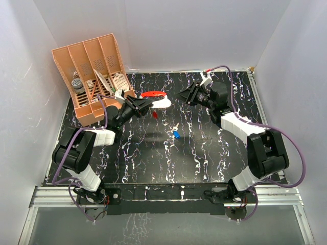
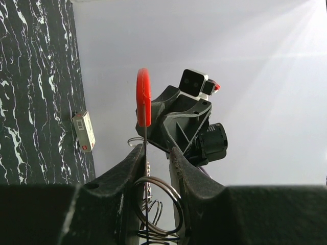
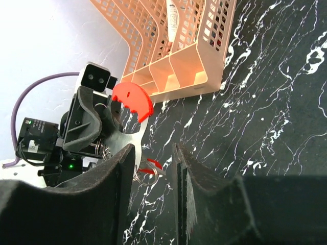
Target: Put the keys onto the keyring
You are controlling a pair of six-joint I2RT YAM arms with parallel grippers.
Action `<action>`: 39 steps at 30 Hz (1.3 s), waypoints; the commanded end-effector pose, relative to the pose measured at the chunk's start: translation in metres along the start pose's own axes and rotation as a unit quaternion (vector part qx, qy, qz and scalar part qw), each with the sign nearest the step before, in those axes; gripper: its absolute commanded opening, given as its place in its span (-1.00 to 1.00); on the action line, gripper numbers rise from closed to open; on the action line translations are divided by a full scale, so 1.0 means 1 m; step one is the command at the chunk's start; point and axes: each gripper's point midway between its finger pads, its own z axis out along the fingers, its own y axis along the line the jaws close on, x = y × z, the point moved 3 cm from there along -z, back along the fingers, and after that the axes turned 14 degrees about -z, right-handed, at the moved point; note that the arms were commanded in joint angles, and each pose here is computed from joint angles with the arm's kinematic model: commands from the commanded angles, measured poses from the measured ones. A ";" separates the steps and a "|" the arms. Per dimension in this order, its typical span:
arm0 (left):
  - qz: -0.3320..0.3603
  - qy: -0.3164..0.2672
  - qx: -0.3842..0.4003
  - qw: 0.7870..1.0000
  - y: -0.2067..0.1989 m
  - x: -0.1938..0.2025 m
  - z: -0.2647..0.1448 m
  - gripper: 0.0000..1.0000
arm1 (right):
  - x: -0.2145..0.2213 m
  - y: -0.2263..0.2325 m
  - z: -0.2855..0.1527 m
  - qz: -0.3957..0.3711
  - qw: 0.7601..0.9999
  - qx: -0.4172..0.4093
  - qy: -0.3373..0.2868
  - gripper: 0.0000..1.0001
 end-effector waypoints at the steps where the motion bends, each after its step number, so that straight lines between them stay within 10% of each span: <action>1: 0.029 0.021 0.039 0.999 -0.024 0.005 0.003 -1.00 | -0.009 0.011 0.003 -0.017 1.000 -0.022 -0.003 -0.29; 25: 0.039 0.058 0.047 0.996 -0.025 0.010 0.010 -1.00 | 0.001 0.040 0.024 0.041 0.989 -0.139 0.016 -0.25; 39: 0.040 0.069 0.053 0.995 -0.027 0.012 0.012 -1.00 | 0.010 0.046 0.036 0.073 0.983 -0.169 0.022 -0.68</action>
